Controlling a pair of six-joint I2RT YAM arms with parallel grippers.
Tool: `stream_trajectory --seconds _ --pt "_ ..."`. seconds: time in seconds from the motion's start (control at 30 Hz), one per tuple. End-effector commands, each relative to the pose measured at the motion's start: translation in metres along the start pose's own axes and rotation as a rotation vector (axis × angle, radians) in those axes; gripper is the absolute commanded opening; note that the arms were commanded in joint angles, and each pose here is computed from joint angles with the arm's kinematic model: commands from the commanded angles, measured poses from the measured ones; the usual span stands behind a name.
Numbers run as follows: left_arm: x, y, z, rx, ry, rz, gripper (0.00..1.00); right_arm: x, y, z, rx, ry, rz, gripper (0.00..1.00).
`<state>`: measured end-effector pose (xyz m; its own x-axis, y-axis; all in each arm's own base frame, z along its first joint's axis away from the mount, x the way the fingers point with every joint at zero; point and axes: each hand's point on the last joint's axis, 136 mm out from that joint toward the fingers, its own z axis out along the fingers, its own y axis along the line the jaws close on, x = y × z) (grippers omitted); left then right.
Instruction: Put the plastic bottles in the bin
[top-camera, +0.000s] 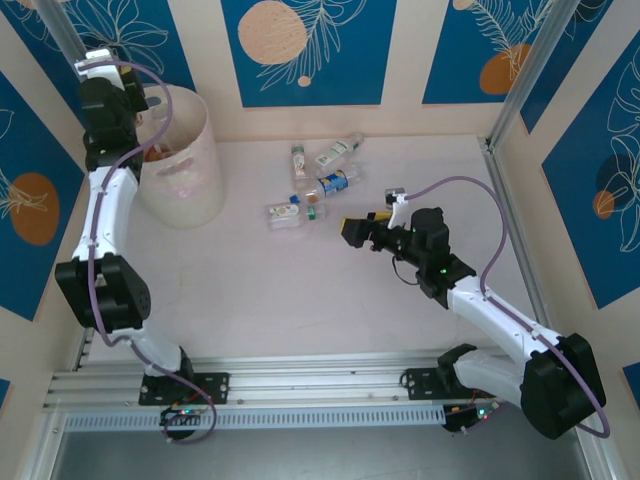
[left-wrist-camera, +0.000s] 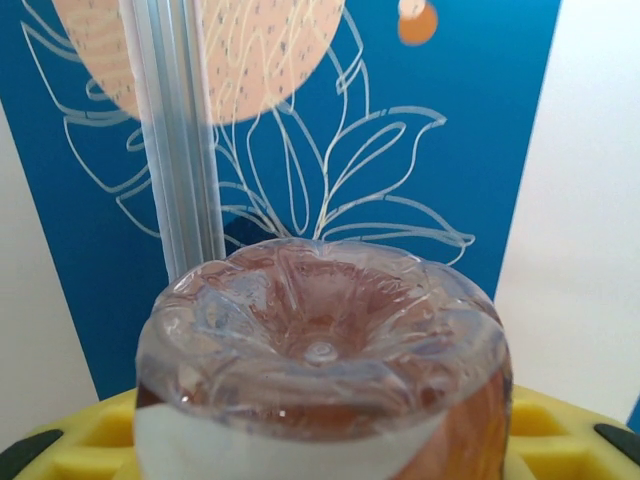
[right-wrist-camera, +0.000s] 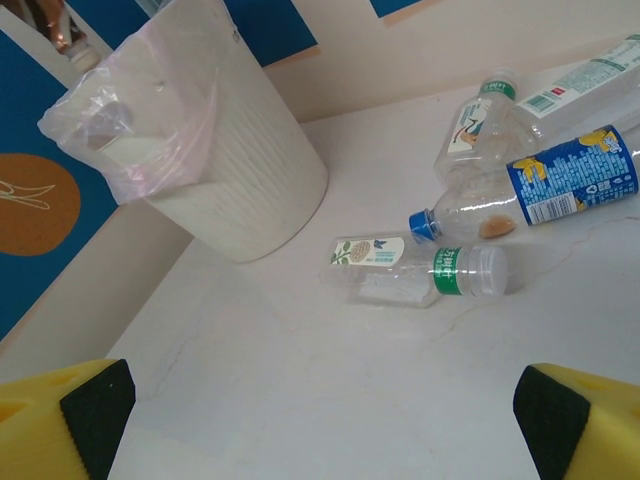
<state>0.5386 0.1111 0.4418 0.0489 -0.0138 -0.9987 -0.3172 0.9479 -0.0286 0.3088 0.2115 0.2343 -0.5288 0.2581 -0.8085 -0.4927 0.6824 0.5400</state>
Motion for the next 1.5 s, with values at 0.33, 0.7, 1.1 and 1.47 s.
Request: stream_trajectory --seconds 0.33,0.7,1.1,1.47 --pt "0.007 0.038 0.023 -0.147 -0.003 0.038 1.00 -0.002 -0.002 -0.009 0.053 -0.023 -0.028 1.00" --pt "-0.004 0.020 0.010 -0.092 0.039 -0.067 1.00 0.000 -0.003 -0.008 0.056 -0.016 -0.037 1.00" --pt "0.002 -0.113 -0.049 0.218 0.084 -0.078 1.00 0.004 -0.035 -0.008 0.213 -0.020 0.016 1.00" --pt "0.063 -0.276 -0.164 0.935 0.227 0.171 1.00 0.003 -0.063 -0.012 0.324 -0.044 0.097 1.00"
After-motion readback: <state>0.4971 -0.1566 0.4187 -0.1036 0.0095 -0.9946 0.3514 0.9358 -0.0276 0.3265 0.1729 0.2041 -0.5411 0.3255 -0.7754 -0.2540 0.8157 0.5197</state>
